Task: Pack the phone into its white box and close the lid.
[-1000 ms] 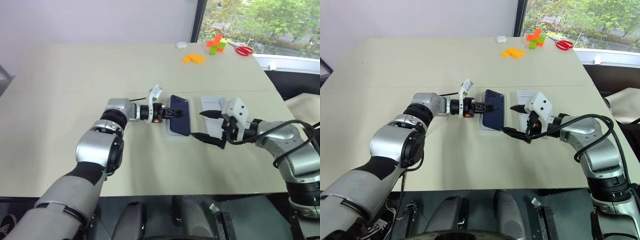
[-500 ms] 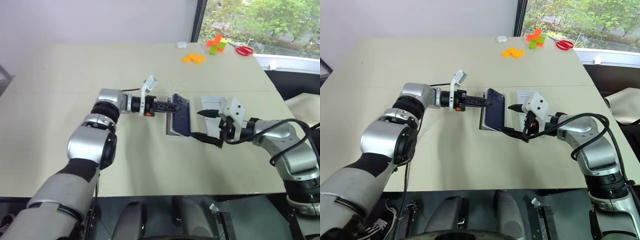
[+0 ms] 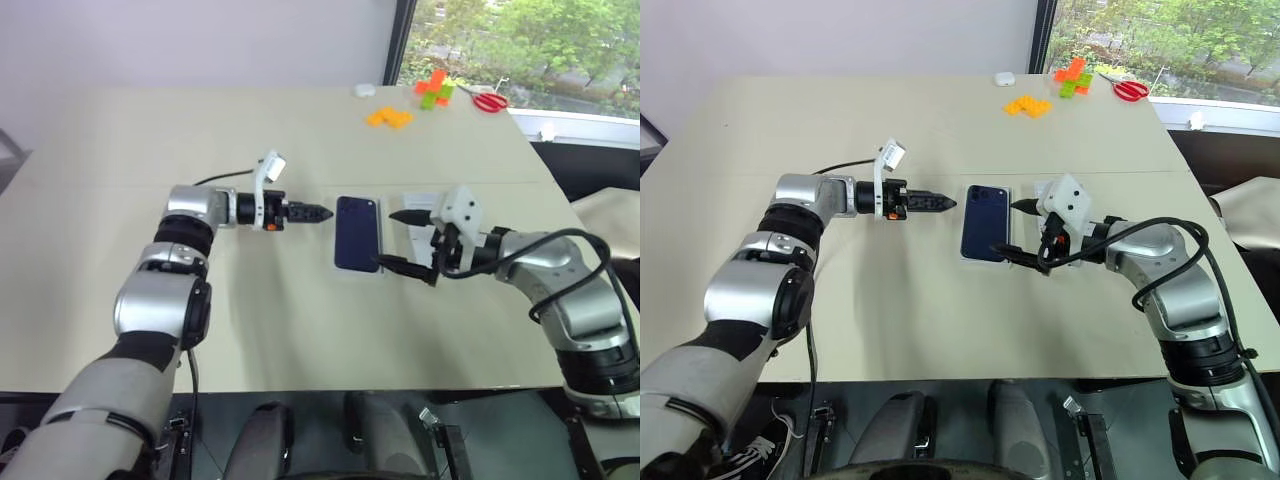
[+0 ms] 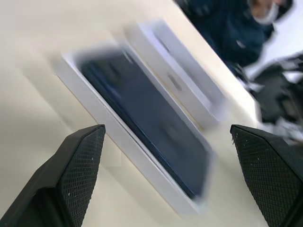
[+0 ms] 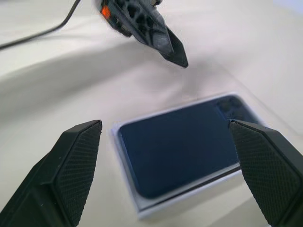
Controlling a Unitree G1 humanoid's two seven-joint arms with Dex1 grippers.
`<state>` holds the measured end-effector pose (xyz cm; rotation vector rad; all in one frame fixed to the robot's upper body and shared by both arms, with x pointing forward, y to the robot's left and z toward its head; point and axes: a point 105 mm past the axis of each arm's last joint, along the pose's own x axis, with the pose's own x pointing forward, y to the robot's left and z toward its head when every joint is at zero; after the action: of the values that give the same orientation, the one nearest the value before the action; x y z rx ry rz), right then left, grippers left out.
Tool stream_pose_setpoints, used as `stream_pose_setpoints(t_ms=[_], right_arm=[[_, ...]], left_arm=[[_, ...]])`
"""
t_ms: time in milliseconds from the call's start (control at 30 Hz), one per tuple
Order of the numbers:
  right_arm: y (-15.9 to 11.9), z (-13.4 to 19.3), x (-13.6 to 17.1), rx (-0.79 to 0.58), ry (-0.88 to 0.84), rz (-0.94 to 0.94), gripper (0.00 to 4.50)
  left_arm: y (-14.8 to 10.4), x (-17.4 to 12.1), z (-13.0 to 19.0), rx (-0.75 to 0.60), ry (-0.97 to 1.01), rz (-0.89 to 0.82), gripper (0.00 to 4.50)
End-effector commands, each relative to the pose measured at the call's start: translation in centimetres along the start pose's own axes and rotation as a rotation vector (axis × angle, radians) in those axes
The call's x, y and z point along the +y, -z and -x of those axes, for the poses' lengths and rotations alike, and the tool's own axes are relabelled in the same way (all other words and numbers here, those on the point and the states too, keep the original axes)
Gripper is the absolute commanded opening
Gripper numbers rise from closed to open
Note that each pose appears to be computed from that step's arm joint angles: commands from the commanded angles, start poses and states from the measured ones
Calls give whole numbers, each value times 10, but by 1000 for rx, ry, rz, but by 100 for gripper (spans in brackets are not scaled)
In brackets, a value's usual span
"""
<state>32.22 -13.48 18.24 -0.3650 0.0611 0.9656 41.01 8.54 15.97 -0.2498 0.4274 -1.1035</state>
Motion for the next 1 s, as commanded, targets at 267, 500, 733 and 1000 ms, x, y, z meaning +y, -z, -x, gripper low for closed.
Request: stream_pose_setpoints(t_ms=[267,500,733,1000], right_arm=[[-15,-32,8,-72,32,28,450],[-18,-41,6,-72,25,57,450],[-12,-79,-4,-34,155,60,450],[1,-107,-7,22,187,3,315]], left_arm=[[-8,-17,37,-163,-17,20,268],[-9,-17,48,-188,-76,-15,217],[-2,-17,50,-174,-75,8,217],[-4,-19,50,-174,-74,-7,213]])
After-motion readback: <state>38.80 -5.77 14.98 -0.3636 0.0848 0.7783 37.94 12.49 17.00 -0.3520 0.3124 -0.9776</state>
